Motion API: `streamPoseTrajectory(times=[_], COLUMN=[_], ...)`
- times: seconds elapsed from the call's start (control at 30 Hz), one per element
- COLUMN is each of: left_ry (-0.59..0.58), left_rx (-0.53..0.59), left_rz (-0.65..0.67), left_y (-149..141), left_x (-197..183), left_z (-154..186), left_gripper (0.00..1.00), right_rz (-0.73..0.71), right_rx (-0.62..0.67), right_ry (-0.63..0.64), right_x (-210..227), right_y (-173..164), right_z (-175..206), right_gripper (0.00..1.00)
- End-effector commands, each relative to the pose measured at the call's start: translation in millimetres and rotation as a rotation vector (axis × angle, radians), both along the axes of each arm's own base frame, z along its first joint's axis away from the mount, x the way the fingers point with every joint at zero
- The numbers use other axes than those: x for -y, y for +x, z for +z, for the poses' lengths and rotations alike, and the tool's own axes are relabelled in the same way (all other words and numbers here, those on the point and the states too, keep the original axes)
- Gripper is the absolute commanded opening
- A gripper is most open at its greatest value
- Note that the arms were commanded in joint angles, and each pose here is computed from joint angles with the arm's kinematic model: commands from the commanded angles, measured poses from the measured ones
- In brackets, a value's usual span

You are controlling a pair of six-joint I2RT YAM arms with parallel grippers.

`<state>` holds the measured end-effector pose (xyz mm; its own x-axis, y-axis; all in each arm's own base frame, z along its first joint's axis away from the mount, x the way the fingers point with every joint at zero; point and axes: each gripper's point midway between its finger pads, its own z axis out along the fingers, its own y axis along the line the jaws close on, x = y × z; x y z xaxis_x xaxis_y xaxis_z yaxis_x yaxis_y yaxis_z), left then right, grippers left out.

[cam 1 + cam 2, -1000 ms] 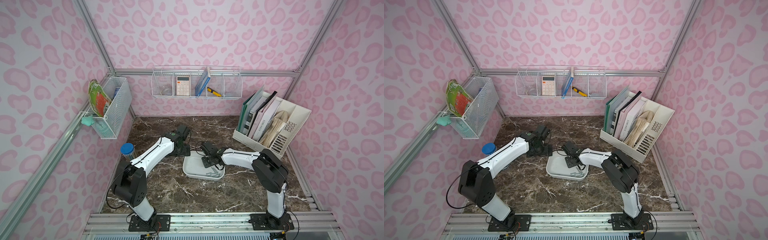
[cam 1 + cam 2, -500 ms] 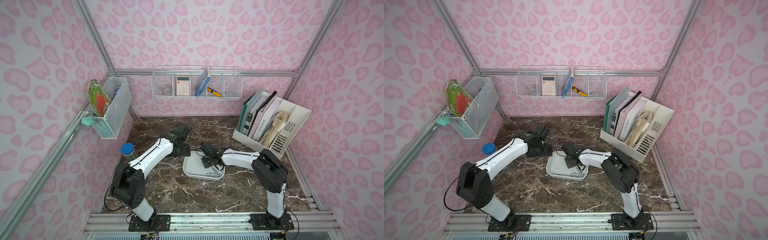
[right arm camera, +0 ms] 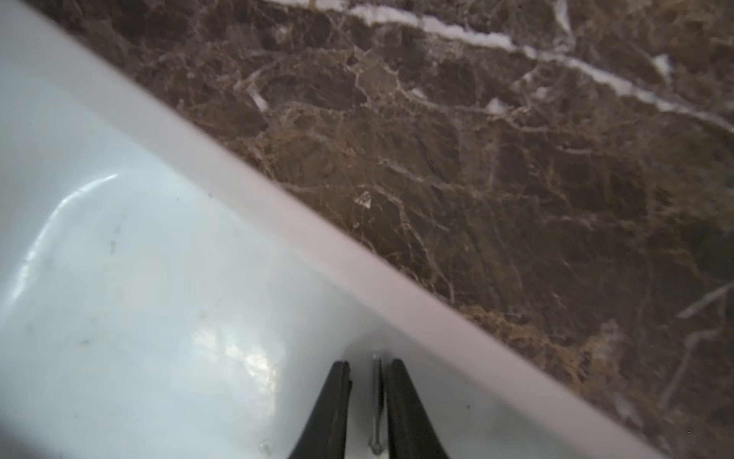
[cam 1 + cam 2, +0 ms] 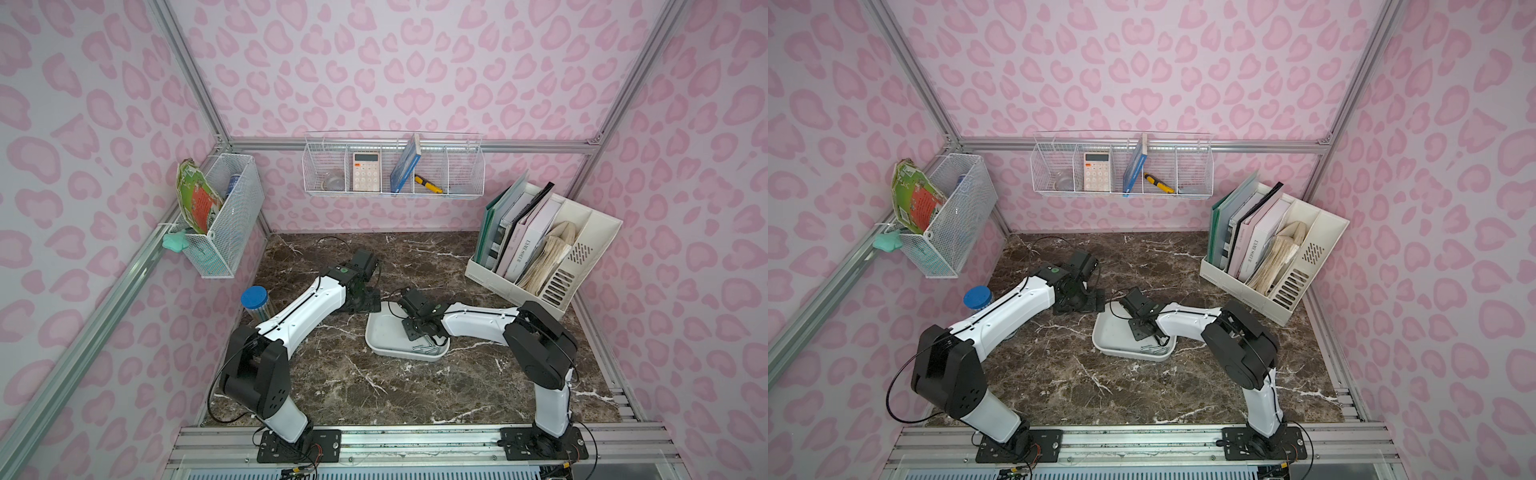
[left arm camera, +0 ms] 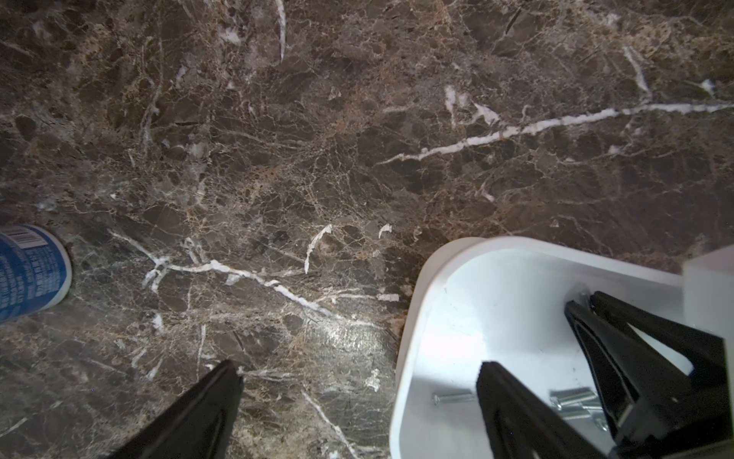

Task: Take out the screws from the storage box
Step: Pick up the screw from the storage box.

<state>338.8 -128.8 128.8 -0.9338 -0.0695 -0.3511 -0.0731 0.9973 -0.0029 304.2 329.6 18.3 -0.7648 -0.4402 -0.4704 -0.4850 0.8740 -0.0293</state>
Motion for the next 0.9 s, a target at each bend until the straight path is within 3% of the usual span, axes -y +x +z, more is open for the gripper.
streamPoseTrajectory(times=[0.0, 0.27, 0.5, 0.87], left_ry=[-0.003, -0.003, -0.001, -0.015], left_rx=[0.009, 0.009, 0.008, -0.003], left_rz=[-0.01, -0.011, -0.009, -0.017], left_y=[1.1, 1.0, 0.5, 0.0], left_x=[0.7, 1.0, 0.4, 3.6], left_z=[2.4, 2.4, 1.9, 0.0], left_gripper=[0.98, 0.98, 0.98, 0.98], right_rz=[0.009, 0.002, -0.001, -0.018], right_rx=[-0.101, -0.101, -0.121, -0.065], right_ry=[-0.14, -0.172, -0.167, 0.075], right_x=[27.2, 35.1, 37.4, 15.5], right_y=[-26.7, -28.9, -33.6, -4.7], right_z=[-23.3, -25.7, -28.2, 21.6], right_gripper=[0.21, 0.21, 0.1, 0.0])
